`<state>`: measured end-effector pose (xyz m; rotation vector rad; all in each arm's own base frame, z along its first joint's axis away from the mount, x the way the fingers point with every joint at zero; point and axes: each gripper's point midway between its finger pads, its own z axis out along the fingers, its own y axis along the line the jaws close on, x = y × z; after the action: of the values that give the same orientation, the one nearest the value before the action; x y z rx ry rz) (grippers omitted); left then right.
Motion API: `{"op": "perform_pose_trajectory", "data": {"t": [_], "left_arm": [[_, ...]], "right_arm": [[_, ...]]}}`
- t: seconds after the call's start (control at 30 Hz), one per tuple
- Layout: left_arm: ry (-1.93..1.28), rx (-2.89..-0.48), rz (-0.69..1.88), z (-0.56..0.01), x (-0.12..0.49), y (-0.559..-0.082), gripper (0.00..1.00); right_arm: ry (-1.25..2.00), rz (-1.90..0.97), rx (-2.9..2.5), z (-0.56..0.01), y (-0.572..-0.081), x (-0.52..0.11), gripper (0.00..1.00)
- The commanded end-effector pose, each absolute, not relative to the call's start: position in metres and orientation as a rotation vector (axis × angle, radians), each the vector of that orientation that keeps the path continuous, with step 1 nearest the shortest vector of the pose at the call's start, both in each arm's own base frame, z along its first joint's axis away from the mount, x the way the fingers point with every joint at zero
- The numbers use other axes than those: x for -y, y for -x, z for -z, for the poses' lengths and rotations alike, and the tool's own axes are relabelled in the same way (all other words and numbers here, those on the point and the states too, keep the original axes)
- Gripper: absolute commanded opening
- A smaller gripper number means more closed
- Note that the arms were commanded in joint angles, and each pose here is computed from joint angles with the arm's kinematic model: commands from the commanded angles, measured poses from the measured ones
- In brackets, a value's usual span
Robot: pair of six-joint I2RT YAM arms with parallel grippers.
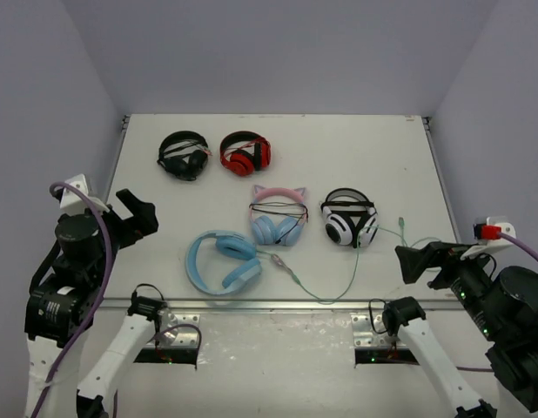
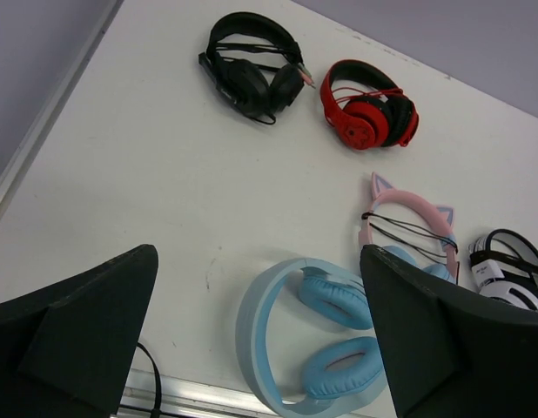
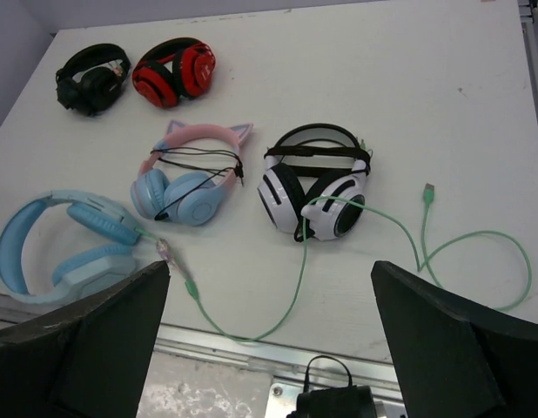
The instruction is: Wrap the headphones
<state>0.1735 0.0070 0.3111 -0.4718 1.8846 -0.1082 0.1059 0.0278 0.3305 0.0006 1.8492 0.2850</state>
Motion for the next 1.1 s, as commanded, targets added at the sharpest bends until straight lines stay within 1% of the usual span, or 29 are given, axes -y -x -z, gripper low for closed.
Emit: {"op": "perform_pose_trajectory", "data": {"t": [0.0, 0.17, 0.27, 0.37, 0.5, 0.57, 0.63, 0.73, 0.77, 0.83, 0.93, 1.0, 1.07], "left_arm": [[0.5, -1.832, 0.121, -0.321, -0.01, -0.172, 1.0], [0.361, -1.902, 0.199, -0.323, 0.013, -0.172, 1.0], [0.316, -2.005, 0.194, -0.305, 0.022, -0.177, 1.0], [0.244, -2.093, 0.232, -0.286, 0.039, -0.187, 1.0], [0.258, -2.217, 0.159, -0.256, 0.043, -0.215, 1.0], [0.256, -2.255, 0.149, -0.247, 0.046, -0.222, 1.0], [0.277, -2.304, 0.088, -0.228, 0.043, -0.229, 1.0], [0.258, -2.392, 0.075, -0.2, 0.054, -0.232, 1.0], [0.268, -2.409, 0.026, -0.192, 0.051, -0.234, 1.0], [0.285, -2.467, -0.042, -0.176, 0.051, -0.23, 1.0], [0.272, -2.588, 0.001, -0.148, 0.068, -0.227, 1.0], [0.318, -2.711, -0.009, -0.124, 0.074, -0.212, 1.0], [0.347, -2.752, -0.112, -0.107, 0.065, -0.196, 1.0]], "right_arm": [[-0.026, -0.238, -1.818, -0.337, -0.117, -0.021, 0.99], [0.03, -0.302, -1.777, -0.343, -0.116, -0.033, 0.99], [0.062, -0.335, -1.777, -0.337, -0.117, -0.041, 0.99], [0.014, -0.323, -1.826, -0.326, -0.124, -0.039, 0.99], [0.004, -0.356, -1.916, -0.308, -0.134, -0.048, 0.99], [0.001, -0.36, -1.95, -0.297, -0.143, -0.051, 0.99], [-0.002, -0.368, -1.974, -0.289, -0.151, -0.055, 0.99], [0.006, -0.403, -1.974, -0.288, -0.158, -0.062, 0.99], [0.015, -0.425, -1.985, -0.285, -0.16, -0.067, 0.99], [0.028, -0.448, -1.972, -0.288, -0.164, -0.072, 0.99], [0.027, -0.458, -1.944, -0.294, -0.169, -0.074, 0.99], [0.026, -0.477, -1.918, -0.299, -0.172, -0.077, 0.99], [0.027, -0.501, -1.906, -0.299, -0.174, -0.08, 0.99]]}}
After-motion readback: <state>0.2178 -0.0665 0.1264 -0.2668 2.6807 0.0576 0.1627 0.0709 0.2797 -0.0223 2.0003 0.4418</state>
